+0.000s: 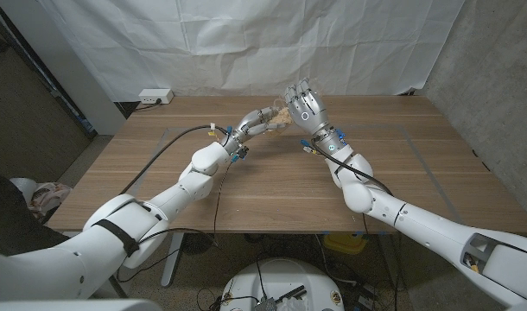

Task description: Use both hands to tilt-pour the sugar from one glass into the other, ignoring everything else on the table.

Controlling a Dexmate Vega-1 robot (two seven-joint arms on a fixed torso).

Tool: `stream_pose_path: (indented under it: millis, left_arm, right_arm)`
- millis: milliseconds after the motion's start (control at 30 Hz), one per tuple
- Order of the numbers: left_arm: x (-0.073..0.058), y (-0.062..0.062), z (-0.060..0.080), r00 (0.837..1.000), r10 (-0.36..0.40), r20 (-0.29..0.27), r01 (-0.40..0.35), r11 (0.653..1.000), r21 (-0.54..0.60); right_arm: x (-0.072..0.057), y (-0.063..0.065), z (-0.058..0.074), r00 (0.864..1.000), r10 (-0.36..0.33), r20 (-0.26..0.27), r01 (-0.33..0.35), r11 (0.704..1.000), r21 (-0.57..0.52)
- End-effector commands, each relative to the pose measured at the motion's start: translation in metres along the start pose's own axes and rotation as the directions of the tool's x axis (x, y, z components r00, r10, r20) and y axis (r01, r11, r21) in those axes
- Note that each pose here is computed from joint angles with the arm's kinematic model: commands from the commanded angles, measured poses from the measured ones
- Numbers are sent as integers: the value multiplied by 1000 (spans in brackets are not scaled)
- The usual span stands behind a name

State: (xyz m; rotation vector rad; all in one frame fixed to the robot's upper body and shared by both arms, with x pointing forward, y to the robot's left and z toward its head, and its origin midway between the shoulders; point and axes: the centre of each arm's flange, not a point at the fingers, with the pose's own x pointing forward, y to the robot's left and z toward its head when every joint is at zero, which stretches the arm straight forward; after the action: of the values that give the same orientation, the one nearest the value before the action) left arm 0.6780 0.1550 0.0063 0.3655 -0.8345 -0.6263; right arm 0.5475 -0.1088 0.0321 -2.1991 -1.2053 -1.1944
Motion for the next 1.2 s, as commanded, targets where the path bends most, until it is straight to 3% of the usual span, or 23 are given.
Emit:
stream_pose_path:
  millis: [33, 400, 633, 833, 1033, 1200]
  left_arm:
    - [-3, -6, -6, 999, 32, 18, -31, 999, -33]
    - [-5, -9, -8, 998, 48, 30, -46, 997, -59]
    - [-5, -10, -8, 997, 66, 45, -62, 994, -87]
    - [-6, -13, -10, 995, 84, 60, -75, 989, -128]
    - [-10, -17, -12, 992, 106, 73, -94, 983, -157]
    - [-17, -20, -15, 989, 128, 79, -113, 979, -172]
  right_arm:
    - [3, -6, -7, 998, 5, -65, -4, 1000, 17]
    - [4, -6, -12, 996, 40, -77, -35, 998, 59]
    - [7, -12, -13, 986, 93, -139, -72, 986, 152]
    - [8, -17, -13, 964, 141, -228, -75, 958, 277]
    - [8, -22, -5, 933, 223, -282, -84, 898, 432]
    - [6, -25, -4, 875, 353, -332, -70, 770, 635]
